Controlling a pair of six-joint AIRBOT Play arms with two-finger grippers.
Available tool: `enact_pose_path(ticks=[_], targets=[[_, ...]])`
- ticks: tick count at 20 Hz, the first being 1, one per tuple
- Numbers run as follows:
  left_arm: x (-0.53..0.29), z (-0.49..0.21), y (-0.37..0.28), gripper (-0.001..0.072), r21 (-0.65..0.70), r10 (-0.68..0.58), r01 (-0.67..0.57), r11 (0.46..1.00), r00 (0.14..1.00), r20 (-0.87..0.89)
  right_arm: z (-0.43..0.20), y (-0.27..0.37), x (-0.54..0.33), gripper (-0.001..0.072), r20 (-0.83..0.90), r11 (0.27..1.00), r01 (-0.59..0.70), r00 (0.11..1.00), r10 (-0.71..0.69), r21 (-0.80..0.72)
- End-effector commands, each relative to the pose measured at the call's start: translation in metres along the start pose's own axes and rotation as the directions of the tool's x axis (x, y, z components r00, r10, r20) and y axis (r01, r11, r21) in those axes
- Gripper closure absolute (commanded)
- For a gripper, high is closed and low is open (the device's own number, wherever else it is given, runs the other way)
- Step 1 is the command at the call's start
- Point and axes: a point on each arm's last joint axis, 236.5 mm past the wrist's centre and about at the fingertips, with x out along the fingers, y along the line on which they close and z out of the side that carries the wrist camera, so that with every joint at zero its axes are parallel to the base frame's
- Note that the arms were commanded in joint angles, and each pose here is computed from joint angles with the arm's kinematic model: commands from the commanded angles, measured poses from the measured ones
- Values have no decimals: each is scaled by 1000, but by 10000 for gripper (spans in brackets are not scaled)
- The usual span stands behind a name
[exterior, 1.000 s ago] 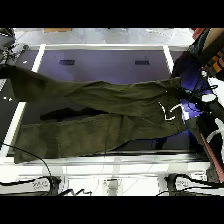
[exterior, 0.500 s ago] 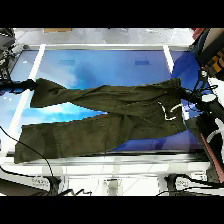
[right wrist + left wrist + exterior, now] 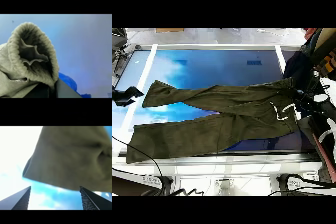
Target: Fold the clothes and pants, and hang the long-sleeved shirts on hangers.
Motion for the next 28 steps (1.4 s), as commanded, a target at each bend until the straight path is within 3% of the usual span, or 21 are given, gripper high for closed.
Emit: enact_pose_path(ticks=[1, 6, 9, 10, 14, 18, 24, 26, 28], targets=[[22, -27, 18, 15, -147, -18, 0, 989, 993, -117, 0, 1, 0, 674, 0, 1000, -2, 1000, 2, 0], [66, -47, 23, 15, -164, -27, -4, 986, 982, -187, 0, 0, 0, 674, 0, 1000, -1, 1000, 1, 0], [78, -26, 22, 19, -167, 2, -18, 986, 995, -99, 0, 0, 0, 674, 1, 1000, 0, 1000, 0, 0], [81, -18, 19, 114, -165, 7, -18, 986, 998, -64, 0, 0, 0, 674, 1, 1000, 0, 1000, 0, 0], [83, 2, 10, 676, -139, 21, -19, 990, 1000, 20, 0, 0, 0, 674, 1, 1000, 0, 1000, 0, 0], [34, 31, -10, 679, -94, 16, -4, 996, 991, 129, 0, 0, 0, 675, 1, 1000, 2, 1000, -2, -3], [-124, 42, -87, 679, 159, -45, -2, 987, 955, 292, -1, -1, 0, 675, -5, 1000, 7, 1000, -7, -19], [-186, 33, -103, 679, 212, -27, -54, 976, 931, 363, -1, -1, 0, 674, -6, 1000, 6, 1000, -7, -19], [-241, 26, -96, 681, 218, 80, -199, 955, 885, 459, -2, -1, 0, 674, -7, 1000, 6, 1000, -6, -19]])
